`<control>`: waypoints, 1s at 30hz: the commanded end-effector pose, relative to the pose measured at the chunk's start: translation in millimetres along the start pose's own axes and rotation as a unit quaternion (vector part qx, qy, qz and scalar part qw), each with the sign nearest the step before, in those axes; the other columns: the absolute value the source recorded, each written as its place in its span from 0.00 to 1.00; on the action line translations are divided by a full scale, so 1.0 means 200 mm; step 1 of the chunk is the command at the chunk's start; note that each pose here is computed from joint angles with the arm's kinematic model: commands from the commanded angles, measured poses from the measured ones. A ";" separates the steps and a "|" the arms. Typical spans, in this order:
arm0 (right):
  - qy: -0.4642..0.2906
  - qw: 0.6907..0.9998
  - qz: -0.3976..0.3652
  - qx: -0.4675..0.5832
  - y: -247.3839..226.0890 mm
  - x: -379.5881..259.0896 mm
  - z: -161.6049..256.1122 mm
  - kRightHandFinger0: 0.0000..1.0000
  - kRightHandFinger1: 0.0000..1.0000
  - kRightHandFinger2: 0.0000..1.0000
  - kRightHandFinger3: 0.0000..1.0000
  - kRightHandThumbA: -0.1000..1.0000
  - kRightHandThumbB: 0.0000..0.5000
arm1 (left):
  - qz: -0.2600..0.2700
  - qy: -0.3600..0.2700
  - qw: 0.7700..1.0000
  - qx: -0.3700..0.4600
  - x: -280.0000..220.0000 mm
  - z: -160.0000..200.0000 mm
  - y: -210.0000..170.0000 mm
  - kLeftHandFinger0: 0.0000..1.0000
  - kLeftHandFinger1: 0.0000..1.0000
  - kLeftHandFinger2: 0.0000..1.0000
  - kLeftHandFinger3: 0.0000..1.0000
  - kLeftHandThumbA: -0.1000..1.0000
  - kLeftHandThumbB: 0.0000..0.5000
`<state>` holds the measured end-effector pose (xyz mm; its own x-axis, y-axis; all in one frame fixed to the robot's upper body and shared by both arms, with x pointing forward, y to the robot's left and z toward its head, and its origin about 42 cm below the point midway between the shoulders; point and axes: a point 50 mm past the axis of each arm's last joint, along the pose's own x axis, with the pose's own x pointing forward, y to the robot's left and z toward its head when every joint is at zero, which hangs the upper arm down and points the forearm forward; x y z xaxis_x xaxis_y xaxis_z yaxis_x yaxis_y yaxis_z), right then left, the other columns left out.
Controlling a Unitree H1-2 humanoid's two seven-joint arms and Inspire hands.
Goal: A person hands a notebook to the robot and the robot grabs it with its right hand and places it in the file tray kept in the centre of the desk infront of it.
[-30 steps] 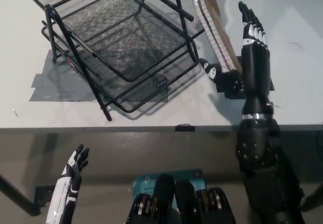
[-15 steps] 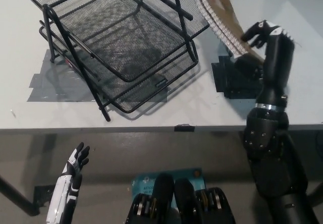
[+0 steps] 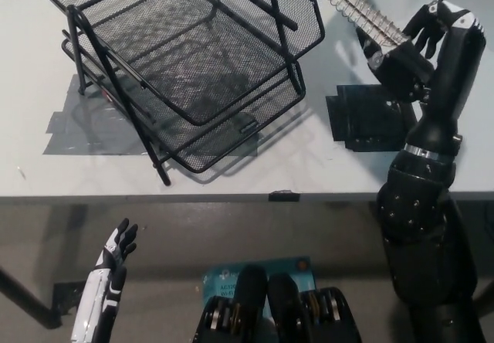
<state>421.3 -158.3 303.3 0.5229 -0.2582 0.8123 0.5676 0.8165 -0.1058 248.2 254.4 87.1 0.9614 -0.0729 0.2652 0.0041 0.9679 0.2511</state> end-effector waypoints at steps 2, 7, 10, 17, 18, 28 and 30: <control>-0.067 0.994 -0.069 0.044 -0.07 0.14 0.19 0.00 0.00 0.00 0.00 0.92 0.00 | -0.001 -0.018 1.000 0.011 0.00 0.04 0.02 1.00 1.00 1.00 1.00 1.00 0.68; -0.101 0.992 -0.074 0.034 -0.14 0.19 0.25 0.00 0.00 0.00 0.00 0.98 0.01 | -0.005 -0.019 1.000 0.013 0.00 0.04 0.01 1.00 1.00 1.00 1.00 1.00 0.64; -0.146 0.987 -0.052 0.033 -0.15 0.20 0.31 0.00 0.00 0.00 0.00 0.86 0.00 | -0.005 -0.018 1.000 0.015 0.00 0.03 0.02 1.00 1.00 1.00 1.00 1.00 0.67; -0.206 0.978 0.003 0.031 -0.05 0.19 0.33 0.00 0.00 0.00 0.00 0.77 0.00 | -0.010 -0.018 1.000 0.018 -0.01 0.03 0.02 1.00 1.00 1.00 1.00 1.00 0.67; -0.215 0.976 0.017 0.018 -0.03 0.19 0.33 0.00 0.00 0.00 0.05 0.73 0.00 | -0.010 -0.017 1.000 0.019 -0.01 0.03 0.02 0.99 1.00 1.00 1.00 1.00 0.67; -0.265 0.957 0.101 -0.058 0.15 0.16 0.25 0.00 0.00 0.12 0.07 0.86 0.00 | -0.013 -0.015 1.000 0.020 -0.01 0.03 0.02 0.98 0.99 0.97 1.00 1.00 0.72; -0.275 0.954 0.104 -0.063 0.18 0.17 0.24 0.00 0.00 0.12 0.08 0.89 0.00 | -0.014 -0.016 1.000 0.020 -0.01 0.03 0.02 0.99 0.99 0.97 1.00 1.00 0.71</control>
<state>423.1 -127.3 316.0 0.4257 0.1768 0.8874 0.5401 0.7372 -0.4060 246.9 254.6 86.1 0.9625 -0.0842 0.2578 0.0119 0.9628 0.2701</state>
